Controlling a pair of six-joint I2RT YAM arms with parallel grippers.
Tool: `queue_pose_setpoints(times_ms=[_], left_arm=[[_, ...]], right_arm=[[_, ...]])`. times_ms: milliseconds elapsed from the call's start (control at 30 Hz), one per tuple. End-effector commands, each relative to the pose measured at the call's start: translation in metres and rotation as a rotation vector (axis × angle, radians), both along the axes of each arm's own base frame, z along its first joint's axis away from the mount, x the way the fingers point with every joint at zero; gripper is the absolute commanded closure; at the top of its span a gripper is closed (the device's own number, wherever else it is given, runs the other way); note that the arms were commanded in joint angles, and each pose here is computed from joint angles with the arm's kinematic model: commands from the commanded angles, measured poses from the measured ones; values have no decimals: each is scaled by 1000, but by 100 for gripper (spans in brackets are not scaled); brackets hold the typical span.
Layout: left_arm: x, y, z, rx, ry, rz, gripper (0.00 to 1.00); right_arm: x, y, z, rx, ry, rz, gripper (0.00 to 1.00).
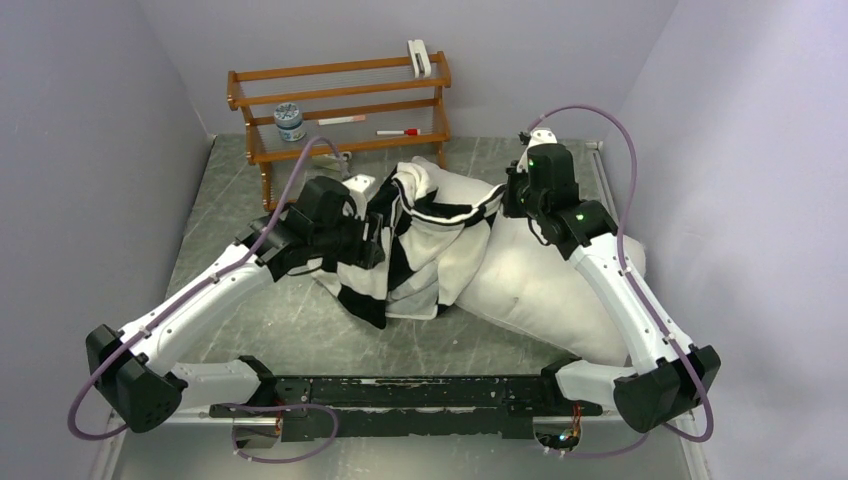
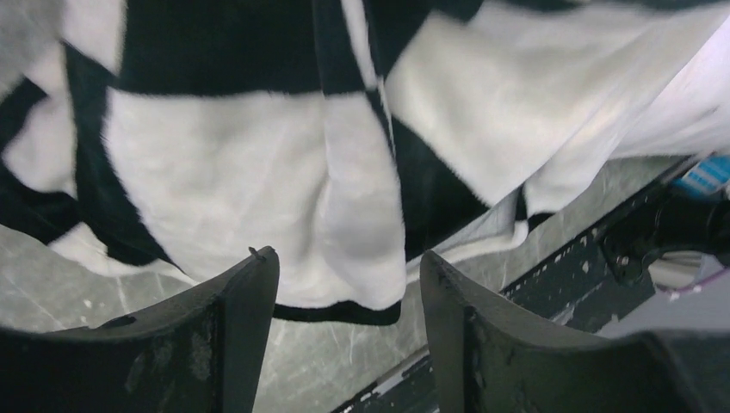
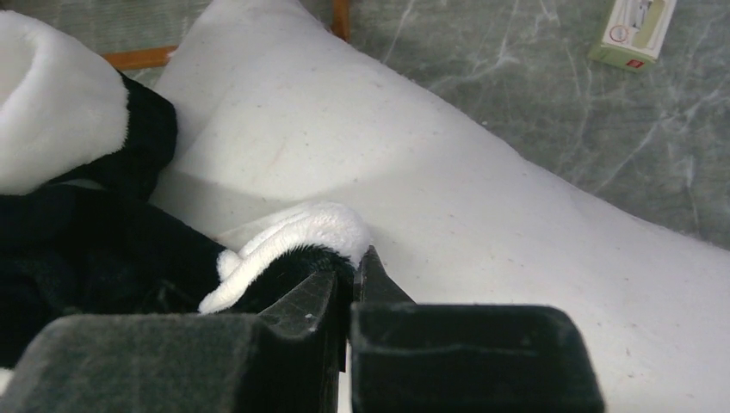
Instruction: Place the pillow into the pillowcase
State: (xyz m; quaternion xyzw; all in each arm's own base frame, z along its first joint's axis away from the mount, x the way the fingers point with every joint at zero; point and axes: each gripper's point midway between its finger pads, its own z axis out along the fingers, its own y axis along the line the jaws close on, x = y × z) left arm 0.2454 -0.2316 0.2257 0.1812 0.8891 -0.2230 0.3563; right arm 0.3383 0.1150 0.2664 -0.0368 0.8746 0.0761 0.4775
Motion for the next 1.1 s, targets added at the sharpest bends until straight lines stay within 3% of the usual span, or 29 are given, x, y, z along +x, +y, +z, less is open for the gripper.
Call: queue_pose_setpoints(times_ms=[0,133,267,400,533,667,733,900,933,1067], left_arm=[[-23,-17,-24,-50,97,-63,38],[-35,-23,-48,-21,152,-32,45],[-48,-32,-67,-5,187,-29,44],[-50,-30,-80,76,151,27,37],[-44,-11,-94,232,80,133,36],[-43,0,-109,294,58,184,39],[-43,4,-115,313,46,201,48],[-28,17,-80,346,-71,272,90],[-23,21,-65,347,-113,300,94],[2,67,26,378,-364,500,95]], right_arm=[[7,10,13,69,-49,29,100],[5,12,17,71,-79,54,100],[4,14,18,78,-97,73,100],[5,14,15,71,-96,82,100],[4,17,16,64,-104,114,100],[1,18,21,70,-136,127,100],[0,16,24,67,-152,129,100],[-3,13,37,56,-209,135,100],[-4,13,41,58,-229,141,100],[1,18,102,119,-421,153,100]])
